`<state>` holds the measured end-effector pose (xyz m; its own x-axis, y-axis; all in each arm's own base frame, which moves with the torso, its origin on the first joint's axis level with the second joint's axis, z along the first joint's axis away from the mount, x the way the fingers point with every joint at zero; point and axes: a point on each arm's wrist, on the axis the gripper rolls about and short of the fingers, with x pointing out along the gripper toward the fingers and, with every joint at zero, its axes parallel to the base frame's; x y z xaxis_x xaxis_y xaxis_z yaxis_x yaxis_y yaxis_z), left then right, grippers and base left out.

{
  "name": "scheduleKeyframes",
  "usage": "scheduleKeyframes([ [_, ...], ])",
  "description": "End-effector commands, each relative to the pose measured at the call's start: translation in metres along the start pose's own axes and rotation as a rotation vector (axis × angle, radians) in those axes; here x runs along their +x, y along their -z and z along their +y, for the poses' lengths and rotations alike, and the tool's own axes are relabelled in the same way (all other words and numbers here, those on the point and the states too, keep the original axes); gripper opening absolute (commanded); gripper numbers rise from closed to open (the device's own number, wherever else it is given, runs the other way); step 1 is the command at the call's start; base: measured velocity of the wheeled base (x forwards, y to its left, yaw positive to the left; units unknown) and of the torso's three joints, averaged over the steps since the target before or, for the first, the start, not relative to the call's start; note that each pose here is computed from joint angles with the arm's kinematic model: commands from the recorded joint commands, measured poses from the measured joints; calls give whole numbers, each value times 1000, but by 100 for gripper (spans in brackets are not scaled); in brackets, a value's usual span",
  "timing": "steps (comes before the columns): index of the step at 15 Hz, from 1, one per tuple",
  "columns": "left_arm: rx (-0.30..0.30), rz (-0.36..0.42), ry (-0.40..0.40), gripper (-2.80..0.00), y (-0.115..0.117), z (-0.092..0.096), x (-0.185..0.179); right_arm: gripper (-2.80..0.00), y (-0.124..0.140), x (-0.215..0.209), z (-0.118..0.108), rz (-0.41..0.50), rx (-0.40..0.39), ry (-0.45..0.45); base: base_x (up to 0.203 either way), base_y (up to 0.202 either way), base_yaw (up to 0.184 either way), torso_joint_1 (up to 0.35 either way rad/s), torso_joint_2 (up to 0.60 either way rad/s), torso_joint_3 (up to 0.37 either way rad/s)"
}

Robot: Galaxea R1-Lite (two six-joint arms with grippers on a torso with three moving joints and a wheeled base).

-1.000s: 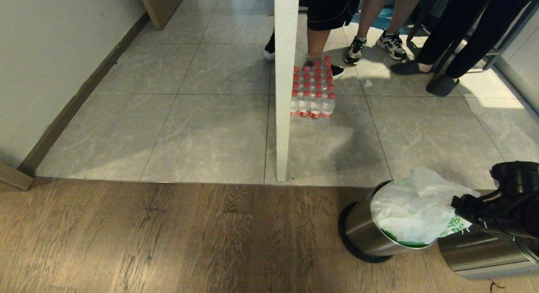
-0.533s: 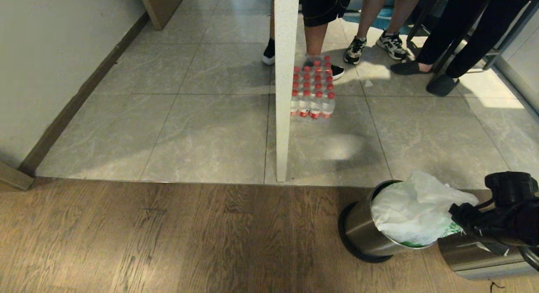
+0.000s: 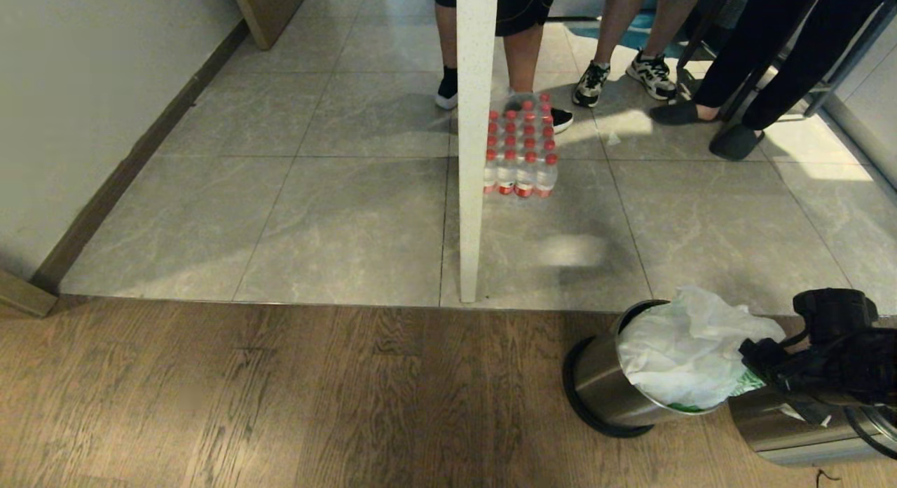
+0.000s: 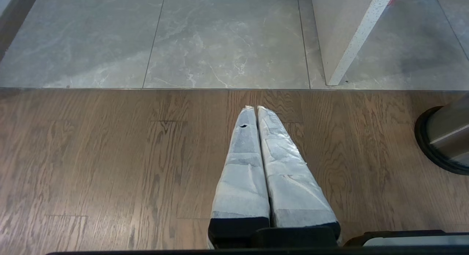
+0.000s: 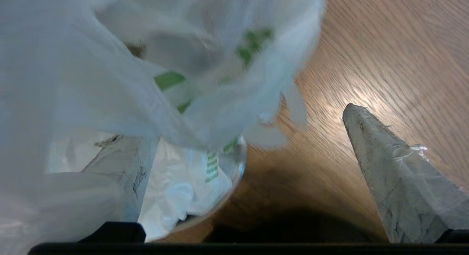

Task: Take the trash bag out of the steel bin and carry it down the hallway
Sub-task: Pick up the trash bag

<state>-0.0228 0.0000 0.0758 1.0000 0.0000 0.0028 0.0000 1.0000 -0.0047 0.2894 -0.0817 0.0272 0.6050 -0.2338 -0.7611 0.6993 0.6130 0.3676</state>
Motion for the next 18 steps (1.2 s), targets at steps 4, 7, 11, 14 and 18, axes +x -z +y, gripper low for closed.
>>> scheduleKeyframes([
  [4, -1, 0, 0, -280, 0, 0, 0, 0, -7, 12, 7, -26, 3, -30, 0, 0, 0, 0, 0, 0],
  [7, -1, 0, 0, -280, 0, 0, 0, 0, -15, 15, 14, -53, 5, -116, 0, 0, 0, 0, 0, 0],
  [11, -1, 0, 0, -280, 0, 0, 0, 0, -13, 21, 15, -41, 2, -161, 0, 0, 0, 0, 0, 0],
  [14, -1, 0, 0, -280, 0, 0, 0, 0, -15, 29, 17, -49, 2, -169, 0, 0, 0, 0, 0, 0],
  [18, -1, 0, 0, -280, 0, 0, 0, 0, -19, 32, 21, -73, 2, -194, 0, 0, 0, 0, 0, 0],
])
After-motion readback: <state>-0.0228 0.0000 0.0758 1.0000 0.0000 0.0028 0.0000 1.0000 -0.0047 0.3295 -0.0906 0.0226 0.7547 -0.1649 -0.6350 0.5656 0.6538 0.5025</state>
